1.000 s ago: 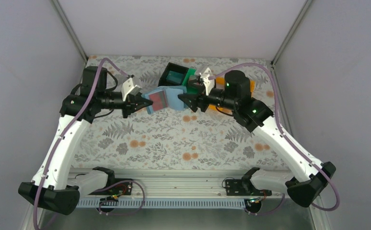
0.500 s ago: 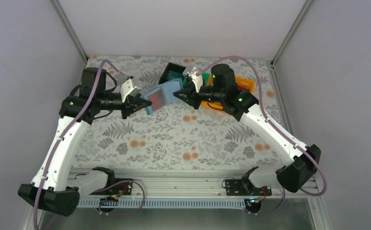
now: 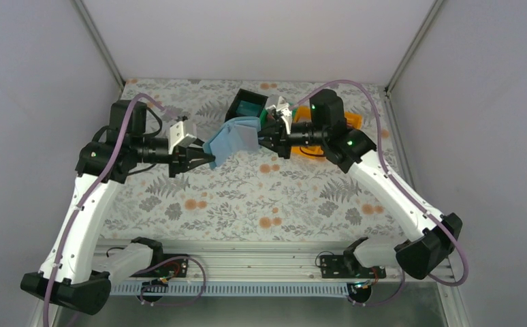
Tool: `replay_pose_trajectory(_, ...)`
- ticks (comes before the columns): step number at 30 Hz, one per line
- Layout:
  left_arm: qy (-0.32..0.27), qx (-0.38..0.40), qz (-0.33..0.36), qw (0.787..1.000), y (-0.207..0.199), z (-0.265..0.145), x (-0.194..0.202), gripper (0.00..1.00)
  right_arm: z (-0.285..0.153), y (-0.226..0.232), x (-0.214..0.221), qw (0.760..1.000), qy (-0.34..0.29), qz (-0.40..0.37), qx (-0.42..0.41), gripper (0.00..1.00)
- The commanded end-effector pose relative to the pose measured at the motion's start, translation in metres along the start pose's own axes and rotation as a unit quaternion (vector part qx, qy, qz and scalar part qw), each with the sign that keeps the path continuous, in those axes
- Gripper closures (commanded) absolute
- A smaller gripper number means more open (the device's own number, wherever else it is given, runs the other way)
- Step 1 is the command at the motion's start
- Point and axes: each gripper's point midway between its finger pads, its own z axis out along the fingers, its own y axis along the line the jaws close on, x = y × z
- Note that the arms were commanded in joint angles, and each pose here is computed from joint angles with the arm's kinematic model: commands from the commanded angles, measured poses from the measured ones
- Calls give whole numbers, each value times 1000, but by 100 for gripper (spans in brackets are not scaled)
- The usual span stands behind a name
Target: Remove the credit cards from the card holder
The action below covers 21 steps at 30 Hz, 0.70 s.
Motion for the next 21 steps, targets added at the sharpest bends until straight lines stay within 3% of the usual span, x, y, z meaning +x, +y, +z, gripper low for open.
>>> replay_pose_trajectory(1,-21,-1,12,1000,1,-2,-14,75,-10,17,-20,999,-27,-19,-33,96)
replay_pose_trajectory(4,-26,-2,-2,1000,8,1,-15,50,-8,13,-23,999,-34,-1,-28,96)
replay_pose_trajectory(9,-32,-6,-8,999,17,7,-20,29,5,-2,-28,997,-49,53,-3,96)
replay_pose_trajectory(14,-15,-64,-31,997,49,14,-17,1,25,-9,-29,993,-53,94,47,96)
replay_pose_trajectory(21,-15,-107,-40,993,69,12,-22,0,38,-19,-24,984,-49,141,94,96)
